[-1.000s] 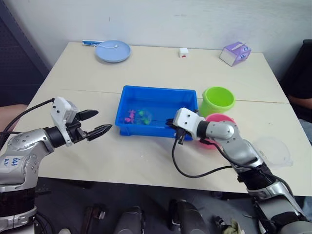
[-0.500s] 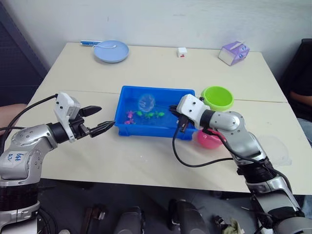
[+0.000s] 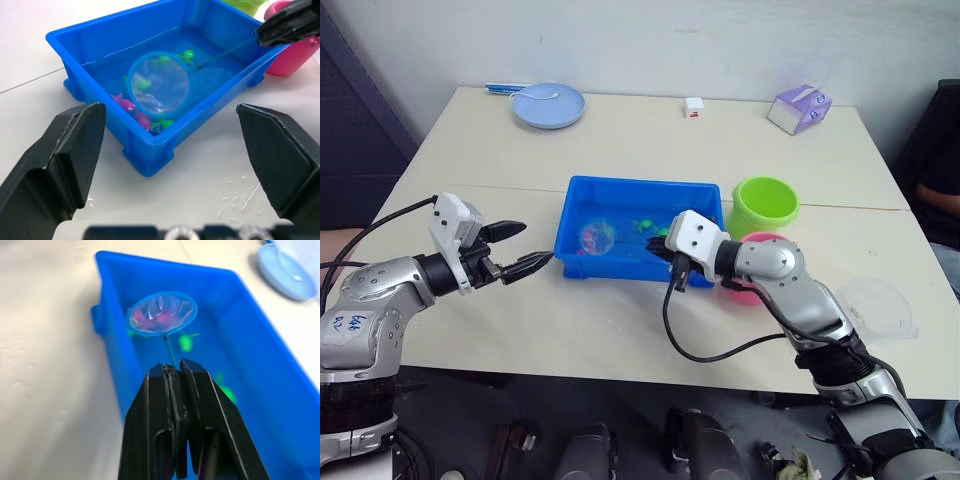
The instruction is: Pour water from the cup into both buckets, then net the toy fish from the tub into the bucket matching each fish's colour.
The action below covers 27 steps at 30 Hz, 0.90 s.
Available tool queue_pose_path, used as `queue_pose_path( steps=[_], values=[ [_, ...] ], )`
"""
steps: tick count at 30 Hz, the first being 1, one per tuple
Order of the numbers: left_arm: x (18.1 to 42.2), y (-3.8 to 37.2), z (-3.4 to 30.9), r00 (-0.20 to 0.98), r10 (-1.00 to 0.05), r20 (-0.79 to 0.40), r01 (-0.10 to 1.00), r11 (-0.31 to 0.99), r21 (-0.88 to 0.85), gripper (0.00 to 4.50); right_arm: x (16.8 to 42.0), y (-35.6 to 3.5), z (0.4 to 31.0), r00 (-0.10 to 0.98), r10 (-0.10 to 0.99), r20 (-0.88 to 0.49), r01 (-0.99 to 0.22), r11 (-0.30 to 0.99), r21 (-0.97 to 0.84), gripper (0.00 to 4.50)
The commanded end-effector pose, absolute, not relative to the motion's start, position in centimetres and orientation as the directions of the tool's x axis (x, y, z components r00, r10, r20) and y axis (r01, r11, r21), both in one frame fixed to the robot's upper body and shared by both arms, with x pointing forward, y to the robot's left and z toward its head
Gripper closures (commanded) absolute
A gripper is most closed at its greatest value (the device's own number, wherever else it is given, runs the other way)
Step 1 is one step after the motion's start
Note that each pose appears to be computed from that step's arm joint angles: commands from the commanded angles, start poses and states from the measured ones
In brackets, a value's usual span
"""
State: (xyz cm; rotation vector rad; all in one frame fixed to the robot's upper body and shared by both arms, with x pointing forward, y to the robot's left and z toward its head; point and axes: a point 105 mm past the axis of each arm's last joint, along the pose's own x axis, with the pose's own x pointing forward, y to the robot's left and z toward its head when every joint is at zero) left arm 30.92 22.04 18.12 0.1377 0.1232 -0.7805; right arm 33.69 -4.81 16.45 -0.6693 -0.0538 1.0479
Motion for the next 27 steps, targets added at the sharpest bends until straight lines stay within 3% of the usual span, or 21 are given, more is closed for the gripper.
queue_pose_path(
  steps=[1, 14, 21, 27],
  values=[
    [30.5, 22.0, 19.2, 0.707, -0.695, -0.133, 0.707, 0.697, 0.116, 0.00, 33.7, -4.9, 16.9, 0.516, 0.813, -0.269, -0.766, 0.297, -0.570, 3.73],
    [30.3, 22.1, 19.2, 0.716, -0.687, -0.128, 0.698, 0.707, 0.112, 0.00, 35.9, -8.8, 18.9, 0.674, 0.702, -0.230, -0.628, 0.381, -0.679, 3.73],
    [30.5, 21.9, 19.3, 0.708, -0.694, -0.127, 0.706, 0.700, 0.112, 0.00, 35.4, -7.4, 20.0, 0.654, 0.736, -0.174, -0.626, 0.399, -0.670, 3.73],
    [30.6, 21.7, 19.4, 0.703, -0.700, -0.127, 0.711, 0.694, 0.112, 0.00, 34.5, -6.7, 19.1, 0.631, 0.751, -0.195, -0.653, 0.379, -0.656, 3.73]
  ],
)
